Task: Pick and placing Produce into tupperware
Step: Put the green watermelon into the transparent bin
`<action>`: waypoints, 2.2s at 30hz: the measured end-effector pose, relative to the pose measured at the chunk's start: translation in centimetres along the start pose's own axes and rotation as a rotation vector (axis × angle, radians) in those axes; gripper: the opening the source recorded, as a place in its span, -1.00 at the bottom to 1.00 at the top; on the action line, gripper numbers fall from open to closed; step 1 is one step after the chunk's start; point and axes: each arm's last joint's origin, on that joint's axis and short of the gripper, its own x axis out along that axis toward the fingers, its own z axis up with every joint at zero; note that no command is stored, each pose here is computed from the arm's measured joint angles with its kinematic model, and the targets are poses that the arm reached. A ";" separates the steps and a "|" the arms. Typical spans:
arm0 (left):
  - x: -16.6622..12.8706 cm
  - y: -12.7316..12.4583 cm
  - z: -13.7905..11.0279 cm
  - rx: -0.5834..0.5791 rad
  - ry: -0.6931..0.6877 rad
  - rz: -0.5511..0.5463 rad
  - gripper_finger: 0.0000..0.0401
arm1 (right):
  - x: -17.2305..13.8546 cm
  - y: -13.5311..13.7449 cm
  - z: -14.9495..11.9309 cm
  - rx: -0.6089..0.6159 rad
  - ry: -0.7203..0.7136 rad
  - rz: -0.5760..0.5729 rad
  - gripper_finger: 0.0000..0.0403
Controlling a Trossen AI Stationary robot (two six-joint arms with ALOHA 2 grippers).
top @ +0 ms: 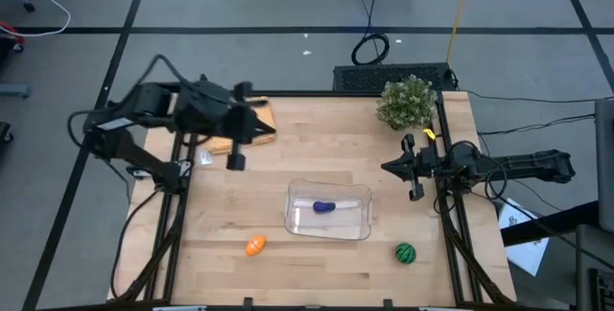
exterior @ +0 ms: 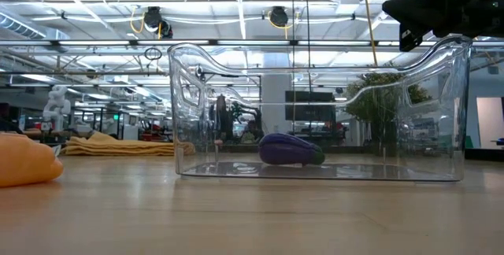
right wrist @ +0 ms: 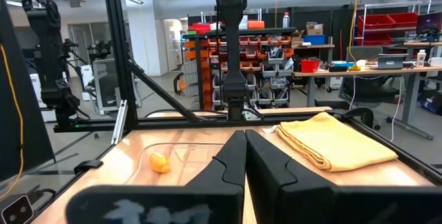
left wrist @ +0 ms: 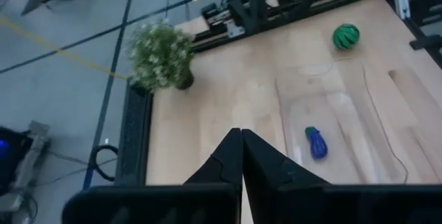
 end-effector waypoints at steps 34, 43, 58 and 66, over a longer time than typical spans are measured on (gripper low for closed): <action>-3.9 -2.3 -8.6 -0.251 -0.485 0.039 -0.99 | 0.0 0.0 0.0 -0.003 -0.001 0.000 -1.00; -0.6 -4.0 -13.2 -0.208 -0.551 0.055 -1.00 | 0.1 0.0 -0.1 -0.001 0.006 -0.001 -1.00; -1.1 -6.1 -20.2 -0.224 -0.720 0.039 -0.99 | 0.3 0.0 -0.2 0.000 0.018 0.002 -1.00; 1.2 -7.2 -23.5 -0.211 -0.617 0.107 -0.98 | 0.4 0.0 -0.3 0.008 0.026 0.002 -1.00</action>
